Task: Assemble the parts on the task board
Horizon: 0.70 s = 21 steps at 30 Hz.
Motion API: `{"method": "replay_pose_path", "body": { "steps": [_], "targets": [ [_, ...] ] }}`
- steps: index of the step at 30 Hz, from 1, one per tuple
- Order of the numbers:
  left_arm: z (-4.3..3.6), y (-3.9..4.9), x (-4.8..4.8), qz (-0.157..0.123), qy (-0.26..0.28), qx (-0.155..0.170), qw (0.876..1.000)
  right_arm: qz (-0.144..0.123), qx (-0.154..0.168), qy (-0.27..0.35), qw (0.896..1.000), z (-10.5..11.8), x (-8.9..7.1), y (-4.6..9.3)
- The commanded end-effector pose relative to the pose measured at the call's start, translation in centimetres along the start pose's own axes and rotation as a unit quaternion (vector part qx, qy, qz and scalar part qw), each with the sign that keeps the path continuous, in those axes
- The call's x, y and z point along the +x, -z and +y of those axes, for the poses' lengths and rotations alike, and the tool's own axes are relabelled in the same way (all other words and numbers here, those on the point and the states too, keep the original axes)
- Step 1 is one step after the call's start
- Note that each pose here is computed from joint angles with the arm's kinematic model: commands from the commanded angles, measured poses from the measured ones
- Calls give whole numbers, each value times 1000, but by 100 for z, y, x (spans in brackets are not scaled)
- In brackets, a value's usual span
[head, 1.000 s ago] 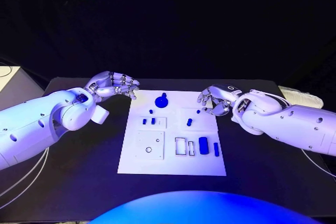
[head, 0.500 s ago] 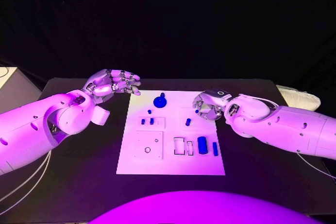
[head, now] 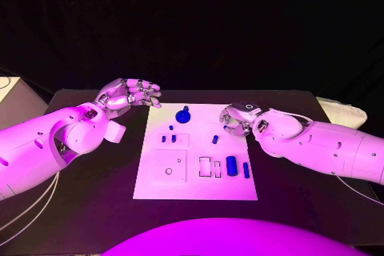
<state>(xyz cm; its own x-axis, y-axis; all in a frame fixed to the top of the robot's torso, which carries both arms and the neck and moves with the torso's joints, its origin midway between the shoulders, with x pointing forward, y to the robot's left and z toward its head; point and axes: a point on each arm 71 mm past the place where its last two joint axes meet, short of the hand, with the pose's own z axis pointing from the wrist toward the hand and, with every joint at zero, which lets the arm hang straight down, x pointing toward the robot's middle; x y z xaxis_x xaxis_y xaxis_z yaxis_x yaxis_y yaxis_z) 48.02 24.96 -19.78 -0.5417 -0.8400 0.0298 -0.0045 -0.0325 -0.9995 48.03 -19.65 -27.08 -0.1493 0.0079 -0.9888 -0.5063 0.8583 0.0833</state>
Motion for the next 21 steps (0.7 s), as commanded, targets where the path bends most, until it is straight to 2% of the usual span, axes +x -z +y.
{"method": "replay_pose_path", "body": {
  "steps": [1, 11, 21],
  "targets": [
    [-13, 0, 9, 3, 6, 6, 1000, 7, 3, 12, 1000, -1, 26, -2],
    [-8, 7, 2, 2, 2, 2, 1000, 25, 7, 14, 1000, -11, 94, 9],
    [-3, 11, -3, 2, -2, 0, 1000, 21, 0, 10, 1000, 26, 113, 10]
  ]
}}
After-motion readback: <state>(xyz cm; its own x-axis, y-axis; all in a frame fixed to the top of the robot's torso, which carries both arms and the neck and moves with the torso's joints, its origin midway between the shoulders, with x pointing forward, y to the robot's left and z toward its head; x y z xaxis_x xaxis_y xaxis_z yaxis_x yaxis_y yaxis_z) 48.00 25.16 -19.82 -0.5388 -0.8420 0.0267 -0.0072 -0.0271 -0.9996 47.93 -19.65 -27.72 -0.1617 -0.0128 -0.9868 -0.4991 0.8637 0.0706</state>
